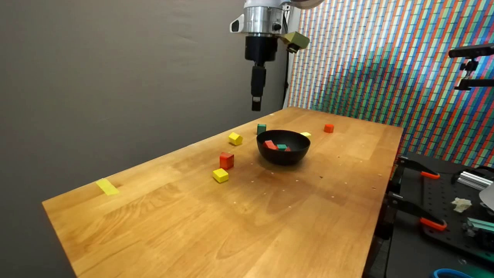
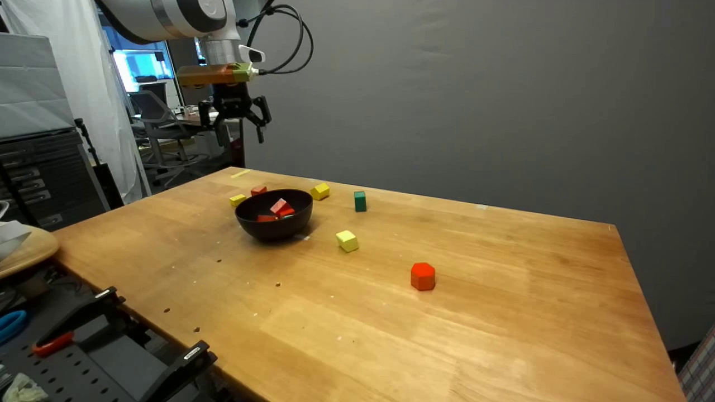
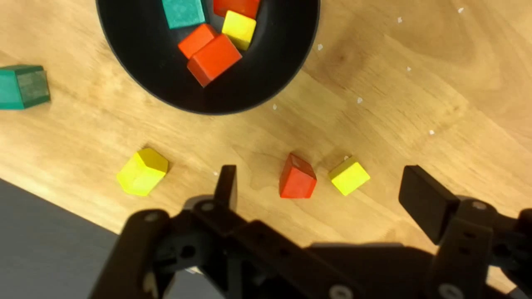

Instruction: Put all the blocks on the table in the black bowl

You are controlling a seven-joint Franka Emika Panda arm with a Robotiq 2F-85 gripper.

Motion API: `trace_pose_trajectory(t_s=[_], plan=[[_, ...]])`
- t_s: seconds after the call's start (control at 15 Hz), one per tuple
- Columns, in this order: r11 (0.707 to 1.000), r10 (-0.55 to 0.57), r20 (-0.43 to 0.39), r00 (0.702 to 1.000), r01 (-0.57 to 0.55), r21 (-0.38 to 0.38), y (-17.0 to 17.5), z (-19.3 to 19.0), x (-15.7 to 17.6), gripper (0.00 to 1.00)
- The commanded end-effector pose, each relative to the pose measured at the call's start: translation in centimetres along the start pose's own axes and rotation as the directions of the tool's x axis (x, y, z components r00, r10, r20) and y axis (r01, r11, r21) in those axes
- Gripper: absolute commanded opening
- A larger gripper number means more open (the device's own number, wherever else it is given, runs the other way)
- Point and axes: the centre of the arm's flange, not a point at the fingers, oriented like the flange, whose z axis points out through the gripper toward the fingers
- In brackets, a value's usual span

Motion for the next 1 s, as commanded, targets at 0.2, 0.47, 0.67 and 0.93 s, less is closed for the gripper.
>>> trace_pose_trajectory(t_s=[0.2, 0.47, 0.67, 0.93], plan=[[1.0, -0.001, 0.008, 1.0, 0.001, 0.003, -0.1, 0.5, 0.0, 1.0], [0.985, 0.152, 0.016, 0.988, -0.153, 0.083, 1.1, 4.3, -0.7, 1.0], [0.969, 0.221, -0.036, 0.975, -0.216, 0.117, 2.6, 7.2, 1.5, 1.0], [0.967, 0.245, -0.117, 0.962, -0.234, 0.098, 2.5, 9.9, 5.3, 1.0]])
